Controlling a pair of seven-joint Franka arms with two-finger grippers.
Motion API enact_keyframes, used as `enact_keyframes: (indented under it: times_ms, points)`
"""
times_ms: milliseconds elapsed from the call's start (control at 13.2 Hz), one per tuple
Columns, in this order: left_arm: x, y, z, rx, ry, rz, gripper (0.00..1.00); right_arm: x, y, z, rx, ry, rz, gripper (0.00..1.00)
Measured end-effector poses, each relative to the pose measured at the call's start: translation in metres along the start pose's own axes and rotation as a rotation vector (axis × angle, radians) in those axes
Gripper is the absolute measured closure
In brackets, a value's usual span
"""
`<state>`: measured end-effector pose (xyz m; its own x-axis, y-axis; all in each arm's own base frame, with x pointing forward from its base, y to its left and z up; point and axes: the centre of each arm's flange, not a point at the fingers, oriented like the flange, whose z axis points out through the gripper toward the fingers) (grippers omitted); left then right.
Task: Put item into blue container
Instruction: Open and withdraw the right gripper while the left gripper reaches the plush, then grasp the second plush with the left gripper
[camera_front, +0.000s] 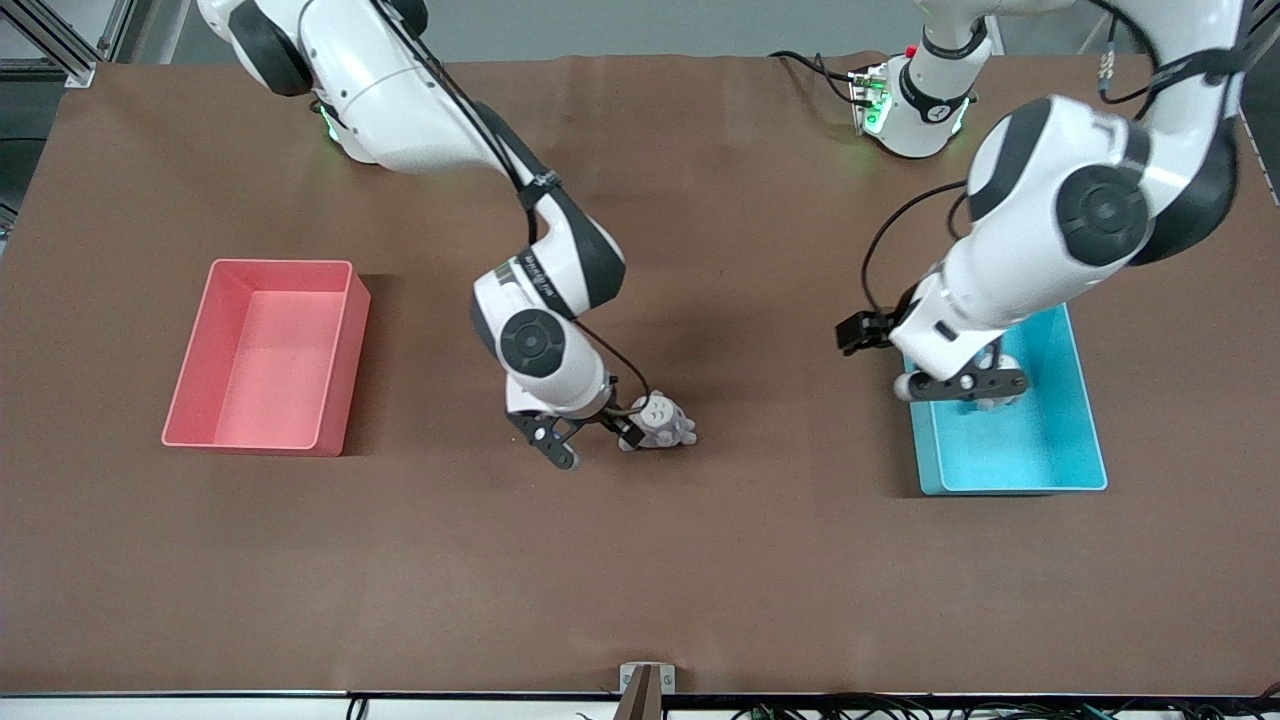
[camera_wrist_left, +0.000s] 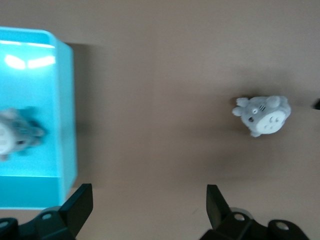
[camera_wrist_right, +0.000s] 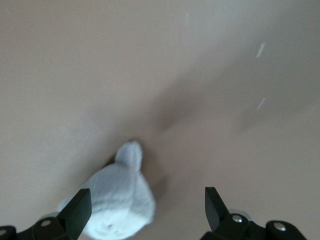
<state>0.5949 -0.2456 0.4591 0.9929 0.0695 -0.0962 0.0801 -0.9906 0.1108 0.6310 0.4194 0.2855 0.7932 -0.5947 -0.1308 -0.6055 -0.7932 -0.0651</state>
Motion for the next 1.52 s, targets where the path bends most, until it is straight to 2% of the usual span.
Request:
enact_keyframes:
  times_ms: [152, 304, 456, 608, 836, 1064, 1292, 1520]
  points:
    - [0.003, 0.031, 0.033, -0.025, 0.012, -0.053, 0.00, 0.044, 0.033, -0.046, -0.087, -0.004, -0.163, 0.00]
    - [0.005, 0.063, 0.066, -0.070, 0.044, -0.130, 0.00, 0.091, 0.073, -0.092, -0.166, 0.015, -0.334, 0.00]
    - [0.005, 0.092, 0.095, -0.124, 0.079, -0.194, 0.00, 0.137, 0.116, -0.129, -0.188, -0.001, -0.447, 0.00]
    - [0.000, 0.118, 0.132, -0.156, 0.088, -0.243, 0.00, 0.185, 0.167, -0.163, -0.184, -0.023, -0.518, 0.00]
    - [-0.010, 0.155, 0.179, -0.194, 0.119, -0.223, 0.00, 0.245, 0.250, -0.215, -0.205, -0.026, -0.568, 0.00]
    - [-0.013, 0.181, 0.207, -0.230, 0.128, -0.200, 0.00, 0.275, 0.318, -0.256, -0.203, -0.046, -0.554, 0.00]
    - [-0.019, 0.194, 0.245, -0.188, 0.126, -0.176, 0.00, 0.280, 0.348, -0.279, -0.193, -0.052, -0.521, 0.00]
    - [-0.026, 0.200, 0.281, -0.127, 0.142, -0.149, 0.00, 0.285, 0.363, -0.282, -0.188, -0.061, -0.509, 0.00]
